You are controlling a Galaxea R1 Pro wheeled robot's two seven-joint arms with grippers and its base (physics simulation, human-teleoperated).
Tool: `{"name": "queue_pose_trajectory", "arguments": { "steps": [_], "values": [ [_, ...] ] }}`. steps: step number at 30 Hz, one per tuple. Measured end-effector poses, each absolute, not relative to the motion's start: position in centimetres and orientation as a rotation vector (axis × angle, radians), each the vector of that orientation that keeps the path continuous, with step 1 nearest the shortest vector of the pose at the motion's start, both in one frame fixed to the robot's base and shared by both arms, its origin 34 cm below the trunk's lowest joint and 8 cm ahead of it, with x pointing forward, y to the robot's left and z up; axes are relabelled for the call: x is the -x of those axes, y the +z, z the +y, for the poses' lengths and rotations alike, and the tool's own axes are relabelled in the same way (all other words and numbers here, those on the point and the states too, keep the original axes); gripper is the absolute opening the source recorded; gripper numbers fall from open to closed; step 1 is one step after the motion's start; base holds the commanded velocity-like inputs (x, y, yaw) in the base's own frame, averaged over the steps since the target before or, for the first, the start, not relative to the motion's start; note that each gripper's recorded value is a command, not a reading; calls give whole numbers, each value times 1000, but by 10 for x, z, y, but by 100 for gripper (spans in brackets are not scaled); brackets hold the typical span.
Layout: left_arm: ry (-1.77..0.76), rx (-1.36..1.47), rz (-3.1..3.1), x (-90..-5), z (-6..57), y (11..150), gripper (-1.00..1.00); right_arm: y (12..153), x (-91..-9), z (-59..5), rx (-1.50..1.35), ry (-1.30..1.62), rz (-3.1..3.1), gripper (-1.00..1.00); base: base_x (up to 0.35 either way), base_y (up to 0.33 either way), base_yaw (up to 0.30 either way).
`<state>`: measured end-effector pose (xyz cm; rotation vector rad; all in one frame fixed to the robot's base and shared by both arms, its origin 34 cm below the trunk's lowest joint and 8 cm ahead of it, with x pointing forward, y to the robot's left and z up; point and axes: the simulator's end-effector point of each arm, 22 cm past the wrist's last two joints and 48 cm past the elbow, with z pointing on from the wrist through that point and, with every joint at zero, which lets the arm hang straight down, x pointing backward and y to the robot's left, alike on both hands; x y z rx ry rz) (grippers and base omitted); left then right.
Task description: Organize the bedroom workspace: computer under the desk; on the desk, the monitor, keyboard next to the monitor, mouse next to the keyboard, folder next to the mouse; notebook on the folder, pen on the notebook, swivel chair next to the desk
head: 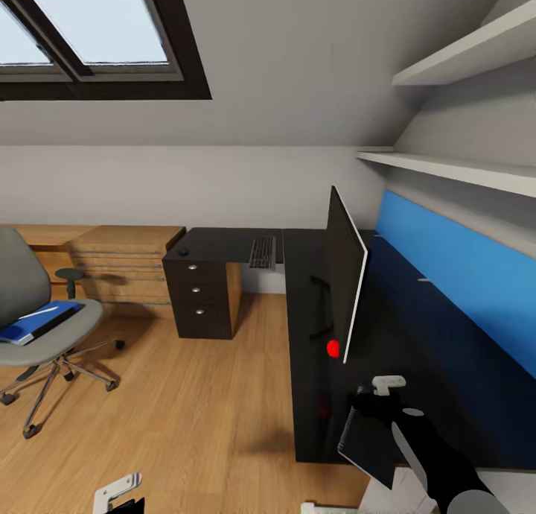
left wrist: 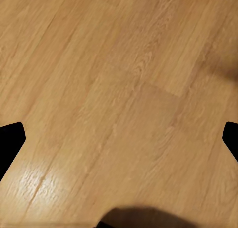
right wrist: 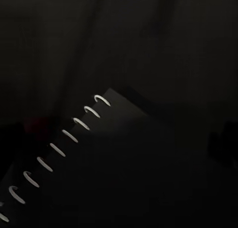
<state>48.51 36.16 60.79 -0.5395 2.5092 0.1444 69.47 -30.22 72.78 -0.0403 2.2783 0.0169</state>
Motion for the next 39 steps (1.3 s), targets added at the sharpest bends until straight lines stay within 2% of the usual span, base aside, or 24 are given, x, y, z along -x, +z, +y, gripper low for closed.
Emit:
{"name": "queue_pose_trajectory", "arguments": {
  "steps": [39],
  "values": [
    [144,545,2508,-485,362,608,100,728,-695,-303,36,16,2277,100,-47,0,0]
  ]
}}
